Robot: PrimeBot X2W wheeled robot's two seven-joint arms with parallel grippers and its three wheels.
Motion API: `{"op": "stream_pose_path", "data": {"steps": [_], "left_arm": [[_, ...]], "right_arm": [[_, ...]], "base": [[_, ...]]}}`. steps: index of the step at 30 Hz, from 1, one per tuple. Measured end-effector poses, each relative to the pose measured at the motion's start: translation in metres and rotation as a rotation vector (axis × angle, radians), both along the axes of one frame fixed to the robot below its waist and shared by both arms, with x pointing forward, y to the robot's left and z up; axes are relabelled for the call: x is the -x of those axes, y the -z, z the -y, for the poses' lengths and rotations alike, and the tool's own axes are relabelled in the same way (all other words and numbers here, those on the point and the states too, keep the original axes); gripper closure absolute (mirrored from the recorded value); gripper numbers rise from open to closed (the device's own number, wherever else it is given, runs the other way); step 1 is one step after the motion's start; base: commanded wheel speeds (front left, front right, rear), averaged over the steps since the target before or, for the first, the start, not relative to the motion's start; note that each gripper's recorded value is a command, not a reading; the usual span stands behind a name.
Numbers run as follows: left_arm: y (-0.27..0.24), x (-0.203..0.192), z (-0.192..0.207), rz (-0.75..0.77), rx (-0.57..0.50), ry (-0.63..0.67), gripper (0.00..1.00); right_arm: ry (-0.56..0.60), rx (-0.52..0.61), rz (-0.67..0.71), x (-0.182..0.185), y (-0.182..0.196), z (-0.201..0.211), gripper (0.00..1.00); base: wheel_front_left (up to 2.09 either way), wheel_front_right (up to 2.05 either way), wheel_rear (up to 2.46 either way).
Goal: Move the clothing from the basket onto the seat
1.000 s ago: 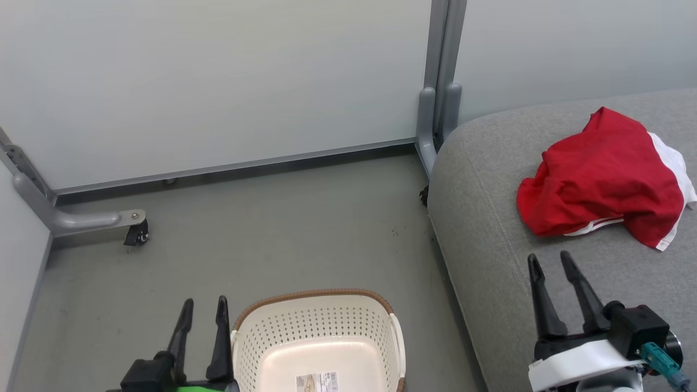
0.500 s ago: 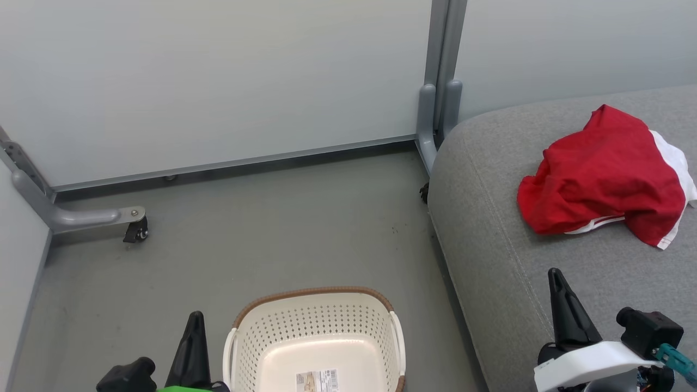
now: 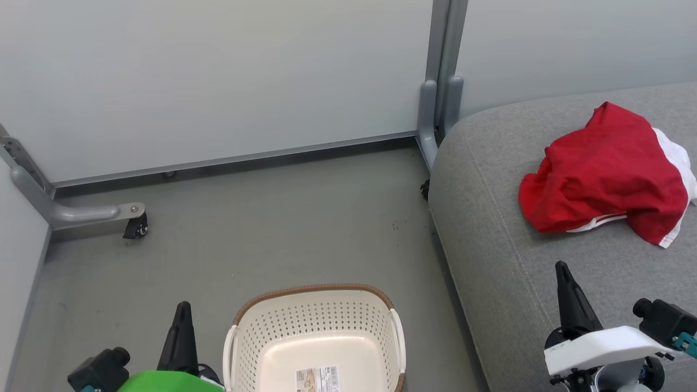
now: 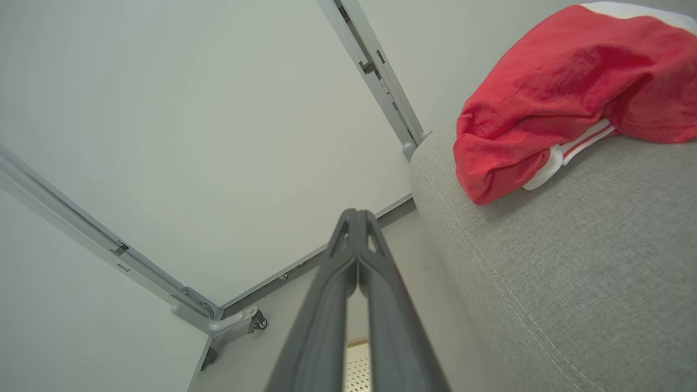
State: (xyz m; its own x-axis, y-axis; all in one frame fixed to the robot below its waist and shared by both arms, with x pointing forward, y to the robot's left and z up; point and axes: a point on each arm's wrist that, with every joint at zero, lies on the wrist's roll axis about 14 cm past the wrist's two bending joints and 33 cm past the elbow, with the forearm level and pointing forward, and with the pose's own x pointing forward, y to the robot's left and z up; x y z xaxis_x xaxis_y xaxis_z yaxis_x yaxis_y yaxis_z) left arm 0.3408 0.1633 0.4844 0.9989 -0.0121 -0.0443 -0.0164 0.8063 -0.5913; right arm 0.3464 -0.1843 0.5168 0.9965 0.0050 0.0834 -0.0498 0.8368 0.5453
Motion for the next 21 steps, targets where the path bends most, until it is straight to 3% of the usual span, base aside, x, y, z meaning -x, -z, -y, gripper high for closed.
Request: {"op": "stream_pose_path", "data": {"steps": [21], "left_arm": [[-0.002, -0.014, -0.011, -0.023, 0.271, -0.026, 1.0]], "right_arm": [[0.01, -0.288, -0.048, -0.011, 0.007, 0.008, 1.0]], "base": [[0.0, 0.0, 0.0]]}}
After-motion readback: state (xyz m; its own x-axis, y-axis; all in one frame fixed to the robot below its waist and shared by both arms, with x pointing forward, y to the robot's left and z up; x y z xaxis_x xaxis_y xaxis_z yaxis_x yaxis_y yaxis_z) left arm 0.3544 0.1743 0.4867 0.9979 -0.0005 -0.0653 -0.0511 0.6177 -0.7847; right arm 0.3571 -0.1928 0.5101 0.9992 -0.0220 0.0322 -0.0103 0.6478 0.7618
